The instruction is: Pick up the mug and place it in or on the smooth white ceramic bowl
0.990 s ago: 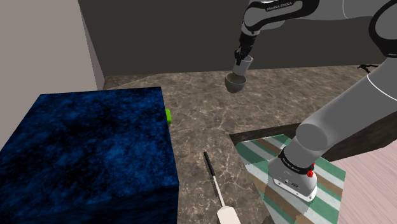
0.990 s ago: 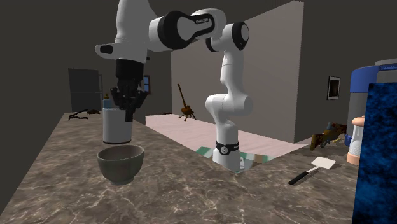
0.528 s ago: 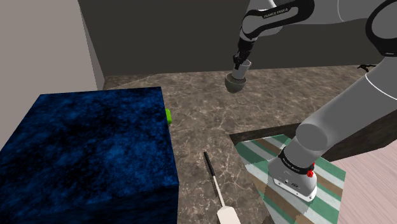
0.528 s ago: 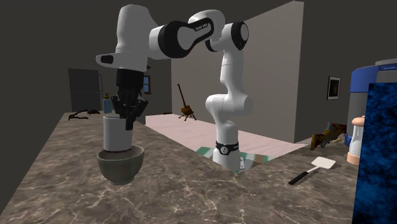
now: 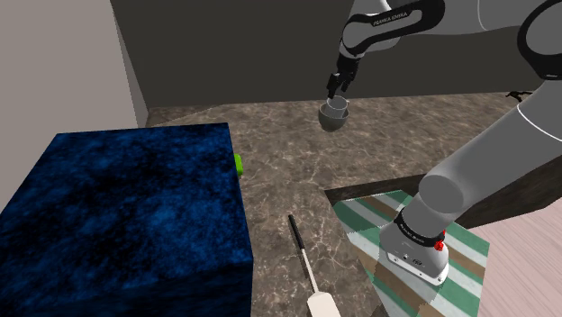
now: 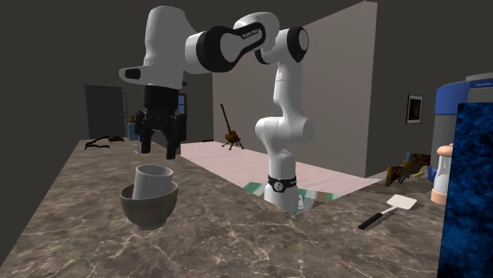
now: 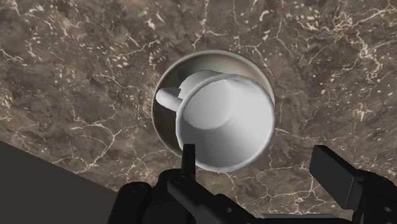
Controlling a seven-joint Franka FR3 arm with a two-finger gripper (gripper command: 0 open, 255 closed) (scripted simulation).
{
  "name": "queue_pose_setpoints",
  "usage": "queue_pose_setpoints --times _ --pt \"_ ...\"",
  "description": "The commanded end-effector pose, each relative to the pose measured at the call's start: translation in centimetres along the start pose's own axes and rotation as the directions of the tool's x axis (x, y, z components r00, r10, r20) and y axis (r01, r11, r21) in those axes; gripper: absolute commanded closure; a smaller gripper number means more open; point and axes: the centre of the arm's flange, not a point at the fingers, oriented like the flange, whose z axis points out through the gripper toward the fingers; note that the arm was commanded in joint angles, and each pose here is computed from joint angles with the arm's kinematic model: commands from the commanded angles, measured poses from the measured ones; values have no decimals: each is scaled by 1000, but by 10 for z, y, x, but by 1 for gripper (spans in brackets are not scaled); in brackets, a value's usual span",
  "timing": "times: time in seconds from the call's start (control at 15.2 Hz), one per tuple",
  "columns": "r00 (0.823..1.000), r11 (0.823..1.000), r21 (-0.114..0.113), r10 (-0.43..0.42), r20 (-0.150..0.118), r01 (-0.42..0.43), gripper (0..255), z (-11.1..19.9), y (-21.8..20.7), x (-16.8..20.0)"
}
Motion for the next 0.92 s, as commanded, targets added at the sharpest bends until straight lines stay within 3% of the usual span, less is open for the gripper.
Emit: queue_pose_setpoints --times 0.0,0.07,0.33,0.86 --pt "1000 1000 0 0 0 0 0 0 0 0" --pt "1000 1000 0 0 0 0 0 0 0 0" --pt "1000 1000 0 0 0 0 0 -50 0 0" --pt "1000 1000 0 0 0 0 0 -50 0 0"
